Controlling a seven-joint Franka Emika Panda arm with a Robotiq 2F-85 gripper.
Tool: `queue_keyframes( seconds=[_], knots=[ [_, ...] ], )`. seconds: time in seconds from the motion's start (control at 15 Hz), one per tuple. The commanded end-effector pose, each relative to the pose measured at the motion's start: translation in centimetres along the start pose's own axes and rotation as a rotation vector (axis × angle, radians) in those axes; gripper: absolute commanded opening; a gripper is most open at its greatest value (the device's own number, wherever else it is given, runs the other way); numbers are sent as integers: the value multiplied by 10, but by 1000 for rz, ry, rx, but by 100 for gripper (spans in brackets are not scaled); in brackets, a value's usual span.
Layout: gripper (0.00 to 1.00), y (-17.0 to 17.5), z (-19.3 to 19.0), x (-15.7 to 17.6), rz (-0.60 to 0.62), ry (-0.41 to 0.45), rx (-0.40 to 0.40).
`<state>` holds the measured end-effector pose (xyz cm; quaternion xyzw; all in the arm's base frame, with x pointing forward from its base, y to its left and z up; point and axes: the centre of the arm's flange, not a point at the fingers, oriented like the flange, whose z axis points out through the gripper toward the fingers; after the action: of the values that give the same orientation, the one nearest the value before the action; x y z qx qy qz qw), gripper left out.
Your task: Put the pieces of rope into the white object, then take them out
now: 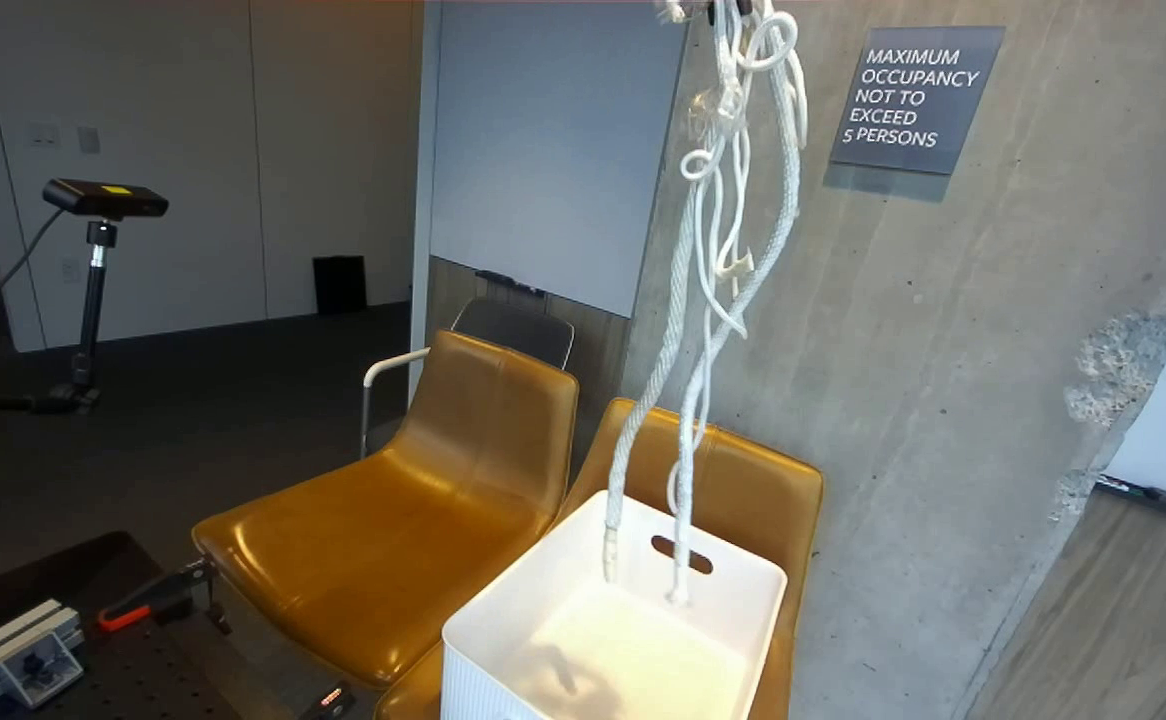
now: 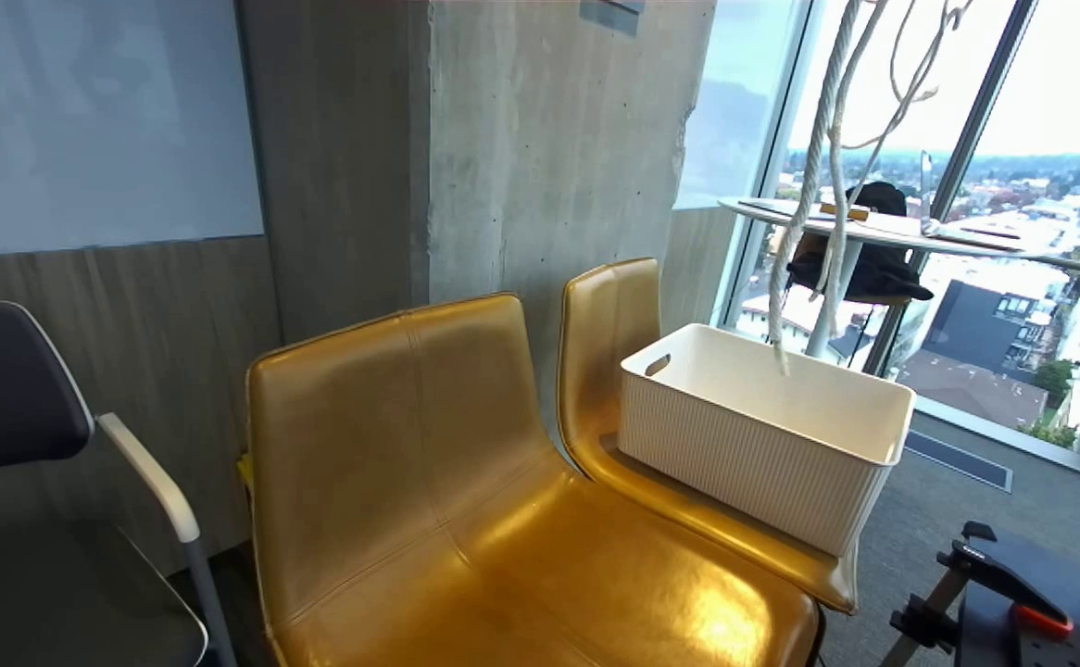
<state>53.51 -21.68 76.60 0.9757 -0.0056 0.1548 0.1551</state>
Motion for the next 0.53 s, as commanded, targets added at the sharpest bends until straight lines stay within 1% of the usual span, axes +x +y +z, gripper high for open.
queue_keyframes(
  seconds=[0.0,0.07,0.33,0.47],
  knots=[
    [4,20,-1,17,7,-15,1],
    [4,14,9,16,5,-19,8],
    [4,-13,66,18,-16,-79,55],
    [4,-23,101,9,-18,-121,81]
  ],
)
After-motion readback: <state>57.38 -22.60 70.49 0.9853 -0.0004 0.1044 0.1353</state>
